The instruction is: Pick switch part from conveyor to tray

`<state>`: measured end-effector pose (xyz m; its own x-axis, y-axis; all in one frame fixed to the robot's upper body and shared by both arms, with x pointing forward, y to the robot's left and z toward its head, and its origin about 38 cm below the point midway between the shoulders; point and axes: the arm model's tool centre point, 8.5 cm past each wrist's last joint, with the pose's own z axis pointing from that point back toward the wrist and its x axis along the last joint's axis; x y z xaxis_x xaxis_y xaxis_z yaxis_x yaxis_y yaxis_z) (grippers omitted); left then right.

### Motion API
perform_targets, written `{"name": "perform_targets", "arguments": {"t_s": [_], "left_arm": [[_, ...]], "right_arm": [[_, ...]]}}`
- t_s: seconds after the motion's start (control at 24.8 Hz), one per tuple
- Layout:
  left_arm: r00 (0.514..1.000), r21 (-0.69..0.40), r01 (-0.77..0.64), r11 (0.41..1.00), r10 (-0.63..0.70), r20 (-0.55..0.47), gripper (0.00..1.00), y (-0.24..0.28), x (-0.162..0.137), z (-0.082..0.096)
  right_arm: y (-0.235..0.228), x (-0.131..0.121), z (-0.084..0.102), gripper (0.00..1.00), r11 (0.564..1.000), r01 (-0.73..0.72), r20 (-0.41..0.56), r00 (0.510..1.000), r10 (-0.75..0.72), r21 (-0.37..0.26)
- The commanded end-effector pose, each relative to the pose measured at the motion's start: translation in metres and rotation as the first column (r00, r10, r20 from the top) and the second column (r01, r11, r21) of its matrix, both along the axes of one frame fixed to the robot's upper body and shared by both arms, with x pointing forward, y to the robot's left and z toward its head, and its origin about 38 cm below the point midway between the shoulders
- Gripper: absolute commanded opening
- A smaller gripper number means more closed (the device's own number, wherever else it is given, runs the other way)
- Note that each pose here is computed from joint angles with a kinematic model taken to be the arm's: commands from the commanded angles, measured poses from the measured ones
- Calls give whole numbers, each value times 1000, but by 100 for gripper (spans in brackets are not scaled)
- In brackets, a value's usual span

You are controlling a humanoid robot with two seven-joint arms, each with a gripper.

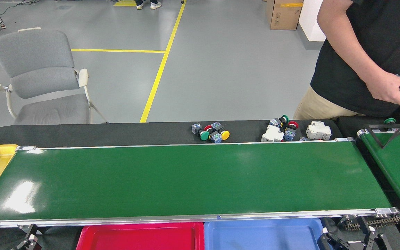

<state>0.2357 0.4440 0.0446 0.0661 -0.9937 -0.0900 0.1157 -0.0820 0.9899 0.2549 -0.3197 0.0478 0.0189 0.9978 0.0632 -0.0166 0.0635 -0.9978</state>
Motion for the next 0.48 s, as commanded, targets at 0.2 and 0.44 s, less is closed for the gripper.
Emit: {"name": "perform_targets", "arguments": {"t_s": [0.2,0.44], "left_arm": [[1000,7,4,1000,-4,26,100,4,2,8],[1000,2,-2,1000,2,28,100,4,2,8]], "right_arm": [[-3,0,5,100,1000,-5,13,1000,5,-13],[-3,0,5,100,1000,-8,12,1000,8,-14]]}}
